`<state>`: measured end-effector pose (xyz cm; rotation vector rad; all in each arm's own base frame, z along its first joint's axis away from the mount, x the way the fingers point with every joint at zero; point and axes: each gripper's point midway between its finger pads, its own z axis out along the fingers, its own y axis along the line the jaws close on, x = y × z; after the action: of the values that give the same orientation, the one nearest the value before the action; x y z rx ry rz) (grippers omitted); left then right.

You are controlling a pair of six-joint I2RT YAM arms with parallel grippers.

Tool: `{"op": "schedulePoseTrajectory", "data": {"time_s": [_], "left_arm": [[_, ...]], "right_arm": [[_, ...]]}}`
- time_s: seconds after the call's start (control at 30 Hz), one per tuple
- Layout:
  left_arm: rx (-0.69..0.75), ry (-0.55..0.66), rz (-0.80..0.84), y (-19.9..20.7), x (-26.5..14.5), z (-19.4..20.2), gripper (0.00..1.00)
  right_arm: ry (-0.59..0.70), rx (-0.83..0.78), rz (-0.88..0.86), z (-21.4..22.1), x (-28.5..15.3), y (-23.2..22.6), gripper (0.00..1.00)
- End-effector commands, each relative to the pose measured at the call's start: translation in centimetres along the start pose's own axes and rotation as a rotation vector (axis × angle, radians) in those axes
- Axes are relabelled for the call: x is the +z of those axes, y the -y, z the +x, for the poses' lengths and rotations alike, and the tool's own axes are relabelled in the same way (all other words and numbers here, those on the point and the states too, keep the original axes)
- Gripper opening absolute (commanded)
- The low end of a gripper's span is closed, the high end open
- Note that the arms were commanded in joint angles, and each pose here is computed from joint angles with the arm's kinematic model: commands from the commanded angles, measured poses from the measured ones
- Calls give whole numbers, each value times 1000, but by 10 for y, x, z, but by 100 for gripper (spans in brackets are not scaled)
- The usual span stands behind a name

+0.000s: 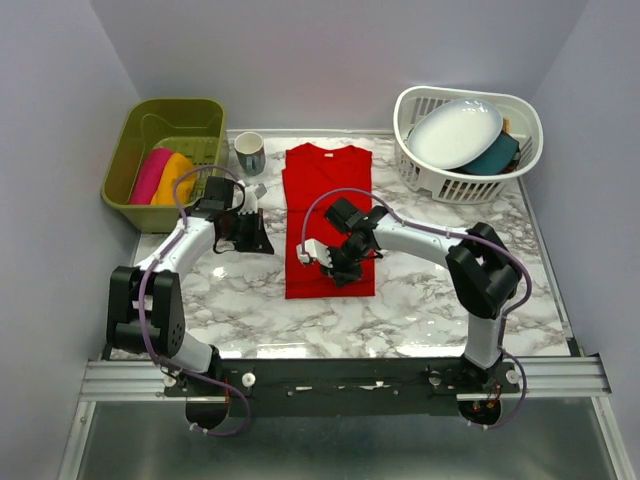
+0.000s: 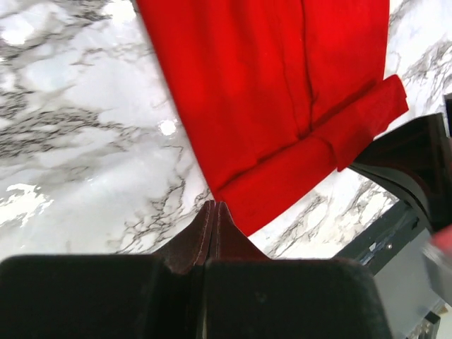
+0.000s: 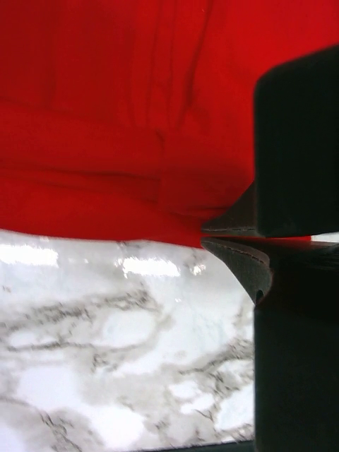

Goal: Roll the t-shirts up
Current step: Roll the T-shirt to the center of the board.

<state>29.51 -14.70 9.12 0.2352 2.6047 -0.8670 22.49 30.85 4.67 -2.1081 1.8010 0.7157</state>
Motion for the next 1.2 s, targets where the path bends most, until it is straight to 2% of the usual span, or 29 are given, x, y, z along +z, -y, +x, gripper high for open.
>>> {"op": "schedulePoseTrajectory", "data": {"time_s": [0.0, 0.13, 0.27, 0.37, 0.43, 0.53, 0.57, 0.6, 0.63, 0.67, 0.73, 0.77, 0.8, 0.87, 0.93, 1.03, 1.17], "left_arm": [[-2, 86, -31, -5, -22, -7, 0], [1, 102, -32, -7, -24, -1, 0], [22, 105, -14, -4, -25, 1, 1], [83, 98, 46, 6, -26, 7, 6], [151, 92, 124, 19, -27, 12, 14], [440, 106, 208, 42, -32, 18, 32], [554, 107, 230, 55, -34, 23, 36], [637, 95, 230, 59, -35, 29, 45], [808, 98, 224, 61, -34, 31, 50], [912, 90, 190, 62, -35, 35, 55], [1174, 55, 196, 76, -27, 50, 58], [1237, 38, 119, 62, -23, 55, 59], [1334, 69, 114, 71, -15, 55, 60], [1465, 54, 58, 54, -1, 69, 60], [1569, 116, -18, 51, 9, 60, 60], [1621, 124, -45, 38, 21, 68, 59], [1611, 70, -24, 32, 35, 74, 59]], "right_arm": [[-41, 21, 62, 4, 2, 25, 7], [-53, 56, 145, 8, -15, 56, 7], [-32, 112, 319, 10, -47, 104, 7], [32, 142, 393, -4, -75, 121, 7], [62, 144, 391, -12, -89, 111, 9], [114, 132, 337, -12, -94, 74, 26], [131, 121, 323, -11, -94, 63, 40], [150, 94, 338, -9, -93, 58, 46], [184, 54, 378, -14, -109, 47, 51], [154, 70, 352, 9, -93, 29, 58], [173, 18, 411, 14, -98, 22, 61], [156, 16, 439, 28, -98, 9, 63], [166, -11, 472, 29, -102, 9, 63], [168, -41, 543, 34, -112, 3, 64], [167, -48, 563, 42, -110, -3, 65], [172, -14, 591, 43, -117, -6, 66], [162, 38, 597, 50, -115, -8, 66]]}}
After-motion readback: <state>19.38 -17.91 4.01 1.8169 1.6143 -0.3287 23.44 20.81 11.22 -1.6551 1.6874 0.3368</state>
